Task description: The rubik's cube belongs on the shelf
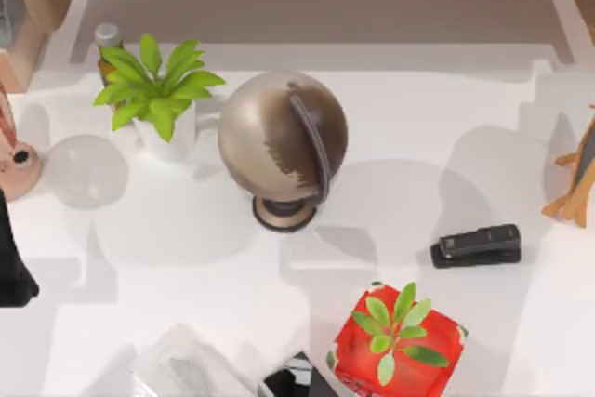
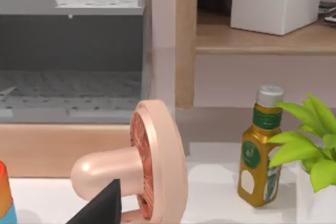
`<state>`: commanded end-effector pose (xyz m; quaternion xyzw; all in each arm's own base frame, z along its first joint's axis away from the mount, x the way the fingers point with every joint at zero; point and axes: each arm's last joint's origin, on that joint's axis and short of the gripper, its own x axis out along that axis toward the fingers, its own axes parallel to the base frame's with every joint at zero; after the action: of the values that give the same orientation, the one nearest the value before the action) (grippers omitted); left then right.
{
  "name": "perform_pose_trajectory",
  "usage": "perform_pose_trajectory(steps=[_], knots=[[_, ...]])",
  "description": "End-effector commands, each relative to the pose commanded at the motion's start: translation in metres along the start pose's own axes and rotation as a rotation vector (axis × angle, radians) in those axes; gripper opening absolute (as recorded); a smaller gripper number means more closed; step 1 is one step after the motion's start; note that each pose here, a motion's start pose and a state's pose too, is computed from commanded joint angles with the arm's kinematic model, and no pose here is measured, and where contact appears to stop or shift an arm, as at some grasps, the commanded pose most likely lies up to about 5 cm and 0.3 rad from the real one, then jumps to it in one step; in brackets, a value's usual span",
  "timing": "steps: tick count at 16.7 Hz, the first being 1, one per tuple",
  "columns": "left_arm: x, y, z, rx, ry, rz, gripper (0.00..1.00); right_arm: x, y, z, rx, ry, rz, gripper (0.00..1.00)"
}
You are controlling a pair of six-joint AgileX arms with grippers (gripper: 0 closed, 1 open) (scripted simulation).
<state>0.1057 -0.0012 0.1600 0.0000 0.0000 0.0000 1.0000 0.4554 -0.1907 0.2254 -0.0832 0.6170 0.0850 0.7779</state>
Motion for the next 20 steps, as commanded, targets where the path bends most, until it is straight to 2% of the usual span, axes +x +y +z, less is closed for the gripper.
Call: perform_pose_trajectory(steps=[2,14,20], knots=[[0.0,0.0,0.0,0.0,0.0,0.0,1.0,0.006,0.002,-0.001,0.013,0.027,0.022,1.0],[0.0,0.0,0.0,0.0,0.0,0.0,1.0,-0.009,-0.001,-0.01,0.015,0.028,0.023,1.0],[0.0,0.0,0.0,0.0,0.0,0.0,1.0,0.039,0.004,0.004,0.013,0.025,0.022,1.0]])
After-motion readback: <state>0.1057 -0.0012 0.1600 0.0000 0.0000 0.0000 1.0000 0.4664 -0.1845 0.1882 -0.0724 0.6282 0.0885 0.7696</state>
